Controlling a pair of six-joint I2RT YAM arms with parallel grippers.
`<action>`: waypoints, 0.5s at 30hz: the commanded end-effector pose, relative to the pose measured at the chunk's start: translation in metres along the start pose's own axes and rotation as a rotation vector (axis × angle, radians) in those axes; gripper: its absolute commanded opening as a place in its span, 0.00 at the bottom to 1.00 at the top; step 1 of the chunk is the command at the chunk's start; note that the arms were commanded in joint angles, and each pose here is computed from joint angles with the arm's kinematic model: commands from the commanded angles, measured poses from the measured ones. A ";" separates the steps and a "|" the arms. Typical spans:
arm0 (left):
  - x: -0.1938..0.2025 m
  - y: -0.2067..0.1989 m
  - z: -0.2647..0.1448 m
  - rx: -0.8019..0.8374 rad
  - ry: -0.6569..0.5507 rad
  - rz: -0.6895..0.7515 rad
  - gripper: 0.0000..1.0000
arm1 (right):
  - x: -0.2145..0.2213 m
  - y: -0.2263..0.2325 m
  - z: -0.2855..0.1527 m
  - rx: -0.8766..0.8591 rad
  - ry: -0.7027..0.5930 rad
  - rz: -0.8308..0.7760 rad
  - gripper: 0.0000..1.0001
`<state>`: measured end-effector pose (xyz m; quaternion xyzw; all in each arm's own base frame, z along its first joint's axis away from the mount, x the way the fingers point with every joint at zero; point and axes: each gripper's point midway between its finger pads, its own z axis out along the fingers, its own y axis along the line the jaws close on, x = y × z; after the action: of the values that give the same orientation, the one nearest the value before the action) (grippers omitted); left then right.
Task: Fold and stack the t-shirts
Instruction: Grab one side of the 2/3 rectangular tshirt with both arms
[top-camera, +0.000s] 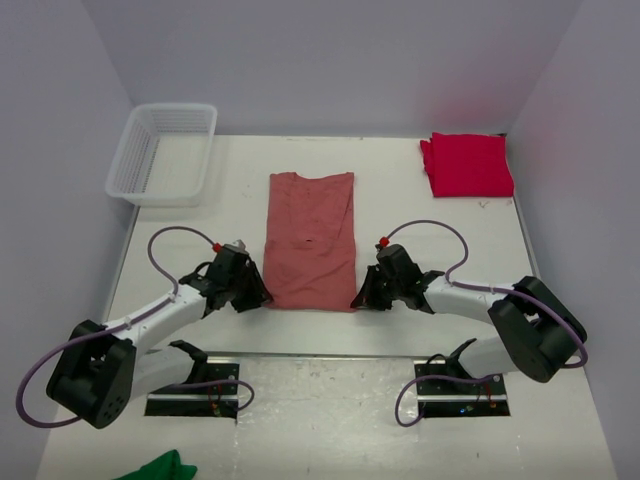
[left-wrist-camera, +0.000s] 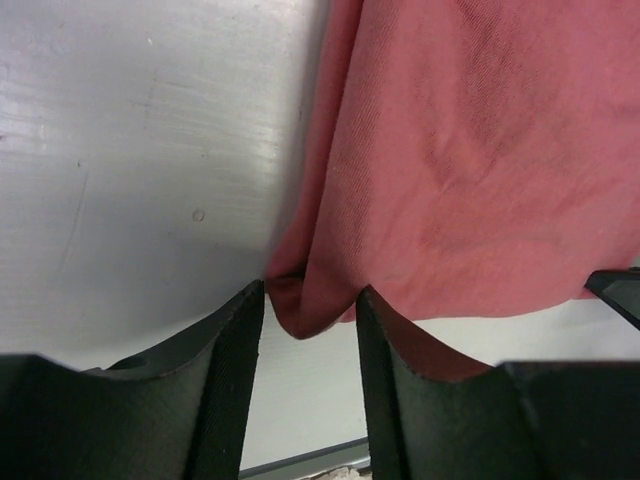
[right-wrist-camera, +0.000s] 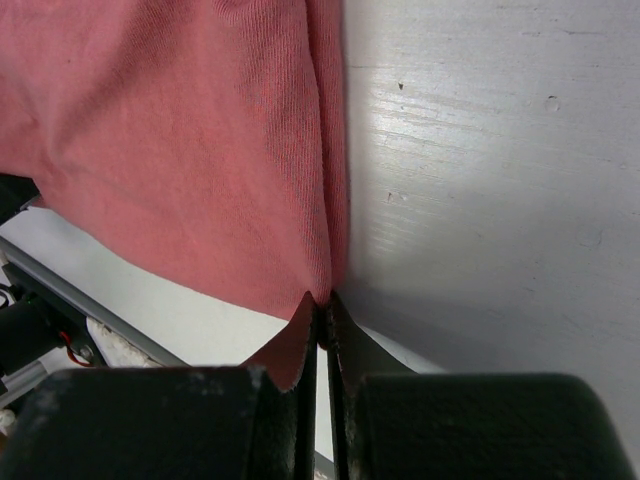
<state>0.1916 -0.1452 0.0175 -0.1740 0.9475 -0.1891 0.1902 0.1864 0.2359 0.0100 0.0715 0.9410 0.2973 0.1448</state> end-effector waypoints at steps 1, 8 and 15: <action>0.002 0.015 0.009 -0.039 0.004 0.013 0.43 | 0.016 -0.032 0.001 0.117 0.042 0.001 0.00; 0.008 0.019 0.010 -0.012 0.030 -0.006 0.00 | 0.016 -0.036 0.001 0.132 0.040 0.015 0.00; 0.007 0.017 -0.002 0.007 0.020 -0.007 0.00 | 0.018 -0.045 0.005 0.172 0.045 0.007 0.00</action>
<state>0.1900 -0.1421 0.0136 -0.1790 0.9402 -0.2145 0.1948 0.1866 0.2366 0.0086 0.0725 0.9411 0.2976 0.1430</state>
